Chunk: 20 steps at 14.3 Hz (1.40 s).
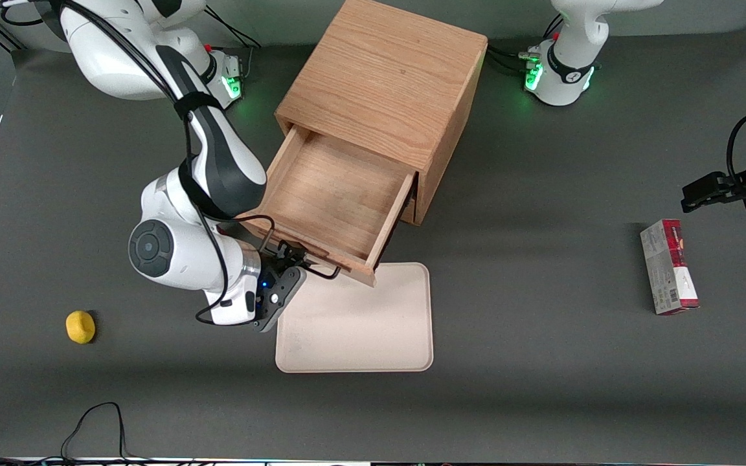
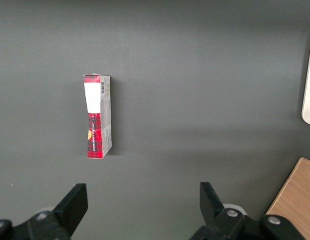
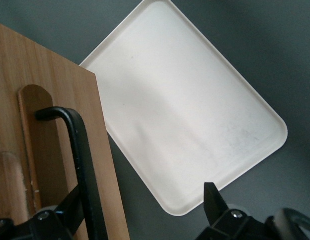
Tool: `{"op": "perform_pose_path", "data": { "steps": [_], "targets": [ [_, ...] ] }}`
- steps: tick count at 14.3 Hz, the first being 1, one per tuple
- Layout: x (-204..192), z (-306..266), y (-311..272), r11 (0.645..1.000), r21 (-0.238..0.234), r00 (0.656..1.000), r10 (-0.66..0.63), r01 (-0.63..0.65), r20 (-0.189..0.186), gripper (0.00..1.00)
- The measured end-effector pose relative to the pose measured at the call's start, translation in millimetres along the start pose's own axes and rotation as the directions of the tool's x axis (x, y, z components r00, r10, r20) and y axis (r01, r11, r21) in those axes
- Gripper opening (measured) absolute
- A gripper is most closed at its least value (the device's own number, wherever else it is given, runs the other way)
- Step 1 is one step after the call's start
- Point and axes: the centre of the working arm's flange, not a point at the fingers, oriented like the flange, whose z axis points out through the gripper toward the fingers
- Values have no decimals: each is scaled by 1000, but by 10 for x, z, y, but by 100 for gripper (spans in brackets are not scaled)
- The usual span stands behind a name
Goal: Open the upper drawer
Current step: 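Pull the handle outward with the right gripper, sliding the drawer open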
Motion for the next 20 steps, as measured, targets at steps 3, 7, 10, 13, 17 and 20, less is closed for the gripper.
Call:
{"op": "perform_pose_path", "data": {
  "steps": [3,7,10,13,17,20],
  "targets": [
    [-6,-12,82,1000,-8,1000,9,-9,-13,100],
    [-19,-20,189,1000,-15,999,21,-22,-24,100],
    [-35,-20,251,999,-16,999,29,-29,-26,100],
    [-46,-30,281,999,-16,999,33,-34,-29,100],
    [-66,-78,340,999,-11,998,45,-45,-39,100],
    [-72,-90,352,999,-1,998,50,-50,-41,100]
  ]
}}
